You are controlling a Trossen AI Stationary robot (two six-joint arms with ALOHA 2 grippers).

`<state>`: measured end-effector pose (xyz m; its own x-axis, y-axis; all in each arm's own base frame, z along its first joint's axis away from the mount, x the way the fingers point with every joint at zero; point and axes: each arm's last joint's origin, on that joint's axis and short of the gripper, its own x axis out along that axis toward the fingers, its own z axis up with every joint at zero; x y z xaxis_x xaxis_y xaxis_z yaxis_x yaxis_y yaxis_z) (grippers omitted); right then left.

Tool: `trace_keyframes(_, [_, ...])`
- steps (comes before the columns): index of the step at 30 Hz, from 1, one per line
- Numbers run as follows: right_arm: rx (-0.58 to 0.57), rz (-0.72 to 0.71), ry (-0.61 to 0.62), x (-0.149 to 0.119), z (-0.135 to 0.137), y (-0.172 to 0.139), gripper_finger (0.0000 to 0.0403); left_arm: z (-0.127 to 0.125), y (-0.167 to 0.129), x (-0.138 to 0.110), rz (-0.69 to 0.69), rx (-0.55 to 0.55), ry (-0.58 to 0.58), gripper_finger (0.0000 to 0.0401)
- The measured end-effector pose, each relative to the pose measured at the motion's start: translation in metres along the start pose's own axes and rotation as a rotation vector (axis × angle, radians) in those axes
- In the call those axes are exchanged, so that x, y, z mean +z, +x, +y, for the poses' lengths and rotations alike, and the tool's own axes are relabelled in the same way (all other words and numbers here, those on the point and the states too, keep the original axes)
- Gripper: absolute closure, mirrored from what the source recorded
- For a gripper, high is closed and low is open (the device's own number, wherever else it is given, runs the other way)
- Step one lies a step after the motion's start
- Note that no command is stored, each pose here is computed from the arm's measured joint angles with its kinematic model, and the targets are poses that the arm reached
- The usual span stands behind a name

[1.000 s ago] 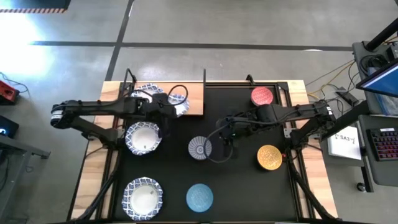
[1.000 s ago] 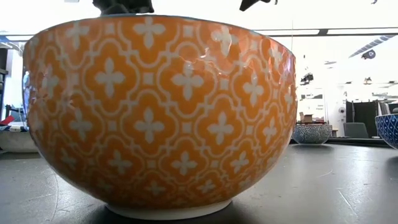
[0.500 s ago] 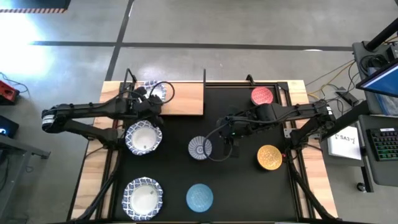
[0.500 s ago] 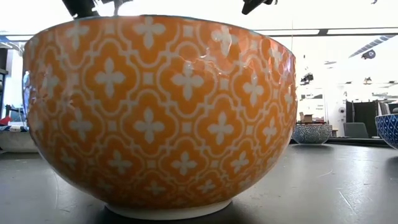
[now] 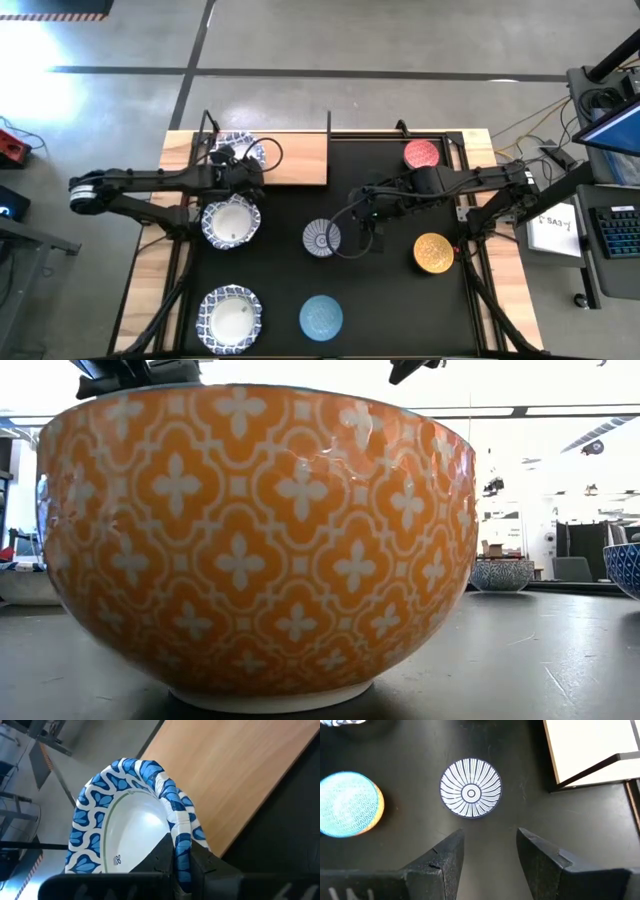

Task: Place and stack bowls onto a shelf
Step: Stack the bottom right white patterned bowl on top of the white patterned bowl on the shelf

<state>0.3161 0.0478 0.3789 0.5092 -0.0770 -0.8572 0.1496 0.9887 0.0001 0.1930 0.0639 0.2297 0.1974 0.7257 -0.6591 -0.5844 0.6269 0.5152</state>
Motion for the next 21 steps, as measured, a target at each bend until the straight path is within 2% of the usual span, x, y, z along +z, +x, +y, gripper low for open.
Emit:
trace_keyframes(4, [0.001,0.001,0.028,-0.0001,0.0003,0.0002,0.0234,0.0002,0.0009,0.0016,-0.003,0.035,0.013,0.0378])
trace_keyframes(15, [0.0,0.001,0.034,-0.0001,0.0002,0.0002,0.0234,-0.0038,0.0081,0.0024,0.027,0.052,0.041,0.0263])
trace_keyframes(19, [0.0,0.001,0.034,-0.0001,0.0002,0.0002,0.0234,-0.0027,0.0072,0.0025,0.022,0.061,0.032,0.0234])
trace_keyframes(21, [0.001,0.001,0.034,-0.0001,0.0002,0.0002,0.0234,-0.0008,0.0067,0.0023,0.018,0.103,0.012,0.0225])
